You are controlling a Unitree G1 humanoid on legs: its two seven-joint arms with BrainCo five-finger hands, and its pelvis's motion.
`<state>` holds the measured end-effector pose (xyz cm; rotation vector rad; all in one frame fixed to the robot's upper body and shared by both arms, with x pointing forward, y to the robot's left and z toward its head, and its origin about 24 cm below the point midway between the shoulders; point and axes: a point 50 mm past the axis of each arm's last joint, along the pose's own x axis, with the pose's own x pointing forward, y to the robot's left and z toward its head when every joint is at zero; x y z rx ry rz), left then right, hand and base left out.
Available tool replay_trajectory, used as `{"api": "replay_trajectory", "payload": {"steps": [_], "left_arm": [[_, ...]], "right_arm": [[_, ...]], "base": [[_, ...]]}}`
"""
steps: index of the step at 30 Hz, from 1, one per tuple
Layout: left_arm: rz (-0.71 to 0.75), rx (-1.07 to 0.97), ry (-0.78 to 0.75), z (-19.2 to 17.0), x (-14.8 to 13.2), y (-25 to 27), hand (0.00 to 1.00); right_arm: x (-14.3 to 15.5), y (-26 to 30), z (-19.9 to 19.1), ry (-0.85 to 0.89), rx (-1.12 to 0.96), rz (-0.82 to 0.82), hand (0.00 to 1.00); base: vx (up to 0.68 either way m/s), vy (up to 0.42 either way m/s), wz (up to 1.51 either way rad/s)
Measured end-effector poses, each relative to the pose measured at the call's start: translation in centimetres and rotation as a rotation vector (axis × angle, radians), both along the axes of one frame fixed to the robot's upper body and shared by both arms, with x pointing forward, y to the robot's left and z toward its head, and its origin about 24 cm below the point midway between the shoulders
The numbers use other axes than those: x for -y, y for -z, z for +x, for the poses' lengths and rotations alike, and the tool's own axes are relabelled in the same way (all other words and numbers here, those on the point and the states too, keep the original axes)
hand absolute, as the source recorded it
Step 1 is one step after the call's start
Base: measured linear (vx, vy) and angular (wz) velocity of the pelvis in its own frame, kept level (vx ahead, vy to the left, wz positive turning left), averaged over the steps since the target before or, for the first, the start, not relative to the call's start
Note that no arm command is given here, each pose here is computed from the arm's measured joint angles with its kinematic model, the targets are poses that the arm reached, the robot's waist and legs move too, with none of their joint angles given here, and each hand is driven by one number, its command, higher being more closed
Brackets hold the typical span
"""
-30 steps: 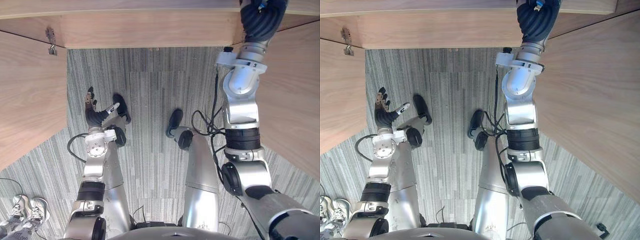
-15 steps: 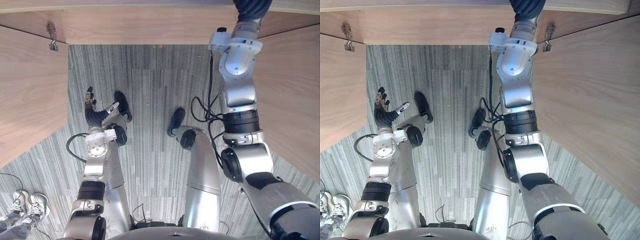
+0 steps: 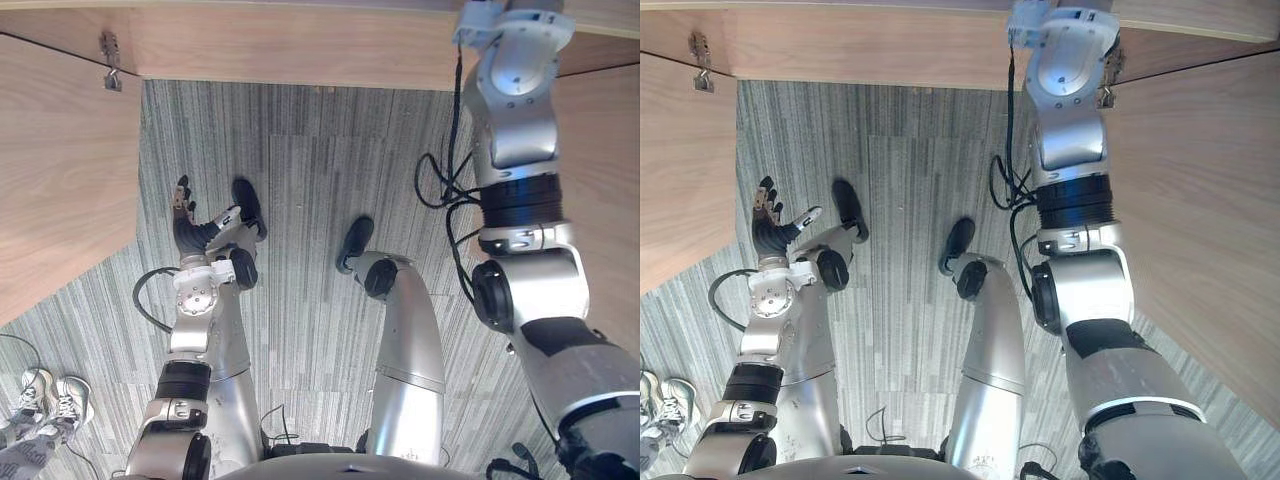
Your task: Walk over to the cabinet, pick up the folder, carry it to the office cabinet, place the folder inside the office cabinet, then close the office cabinet door
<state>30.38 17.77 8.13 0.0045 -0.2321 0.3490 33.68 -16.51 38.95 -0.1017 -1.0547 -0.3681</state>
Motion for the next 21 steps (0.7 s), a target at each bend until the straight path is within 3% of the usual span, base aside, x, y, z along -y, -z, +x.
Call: {"api": "replay_trajectory", "payload": {"steps": [12, 21], "left_arm": [[-0.056, -0.003, 0.005, -0.2, -0.1, 0.3, 0.00], [-0.055, -0.001, -0.004, -0.2, -0.6, 0.3, 0.00]], "right_arm": [[3.7, -1.6, 0.4, -0.034, -0.036, 0.138, 1.00], [3.2, -2.5, 1.1, -0.113, -0.075, 0.166, 1.00]], "base": [[-0.03, 0.000, 0.00], [0.00, 0.000, 0.00]]}}
